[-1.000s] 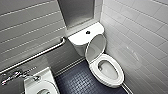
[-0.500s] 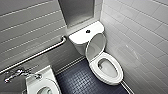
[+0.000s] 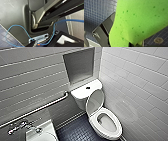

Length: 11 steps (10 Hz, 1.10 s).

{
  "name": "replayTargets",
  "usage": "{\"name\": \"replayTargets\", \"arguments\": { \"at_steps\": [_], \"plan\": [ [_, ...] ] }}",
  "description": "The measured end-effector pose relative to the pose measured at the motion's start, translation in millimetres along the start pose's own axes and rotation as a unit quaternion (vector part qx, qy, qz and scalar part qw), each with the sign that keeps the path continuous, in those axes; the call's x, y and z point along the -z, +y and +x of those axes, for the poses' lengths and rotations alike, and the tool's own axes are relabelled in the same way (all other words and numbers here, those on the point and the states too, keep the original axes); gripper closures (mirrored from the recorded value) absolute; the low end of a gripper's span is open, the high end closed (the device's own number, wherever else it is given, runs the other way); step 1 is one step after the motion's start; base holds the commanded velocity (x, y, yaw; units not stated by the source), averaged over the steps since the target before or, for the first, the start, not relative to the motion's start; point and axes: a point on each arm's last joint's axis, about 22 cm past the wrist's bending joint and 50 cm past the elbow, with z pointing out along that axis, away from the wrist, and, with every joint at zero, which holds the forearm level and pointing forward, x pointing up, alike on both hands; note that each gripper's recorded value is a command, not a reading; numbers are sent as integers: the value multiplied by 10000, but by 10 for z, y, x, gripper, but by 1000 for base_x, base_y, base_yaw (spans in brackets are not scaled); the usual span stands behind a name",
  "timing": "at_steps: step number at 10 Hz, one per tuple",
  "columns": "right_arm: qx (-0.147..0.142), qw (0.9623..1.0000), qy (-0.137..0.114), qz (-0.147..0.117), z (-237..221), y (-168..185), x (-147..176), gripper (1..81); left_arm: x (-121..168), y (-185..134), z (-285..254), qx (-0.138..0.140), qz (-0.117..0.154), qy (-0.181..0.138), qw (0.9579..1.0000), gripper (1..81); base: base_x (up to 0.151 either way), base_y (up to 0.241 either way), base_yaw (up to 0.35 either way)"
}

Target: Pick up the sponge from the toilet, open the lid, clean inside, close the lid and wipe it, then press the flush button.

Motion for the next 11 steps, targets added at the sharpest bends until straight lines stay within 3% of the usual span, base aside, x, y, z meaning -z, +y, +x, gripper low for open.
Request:
{"name": "replayTargets", "arguments": {
  "at_steps": [2, 5, 8, 11],
  "plan": [
    [127, 9997, 110, 181, 31, -60, -2, 811, 23, 34, 237, -160, -15, 251, 9996, 10, 0, 0, 0],
    [357, 9990, -99, 264, -281, 59, -134, 811, 121, -85, 388, -98, 74, 342, 9993, 10, 0, 0, 0],
    [490, 9983, -324, -5, -755, 515, -128, 811, 176, 4, 190, -20, 33, 256, 9997, 10, 0, 0, 0],
    [500, 9980, -281, -267, -887, 708, -220, 811, 189, 6, 234, 12, 32, 296, 9996, 10, 0, 0, 0]
  ]
}}
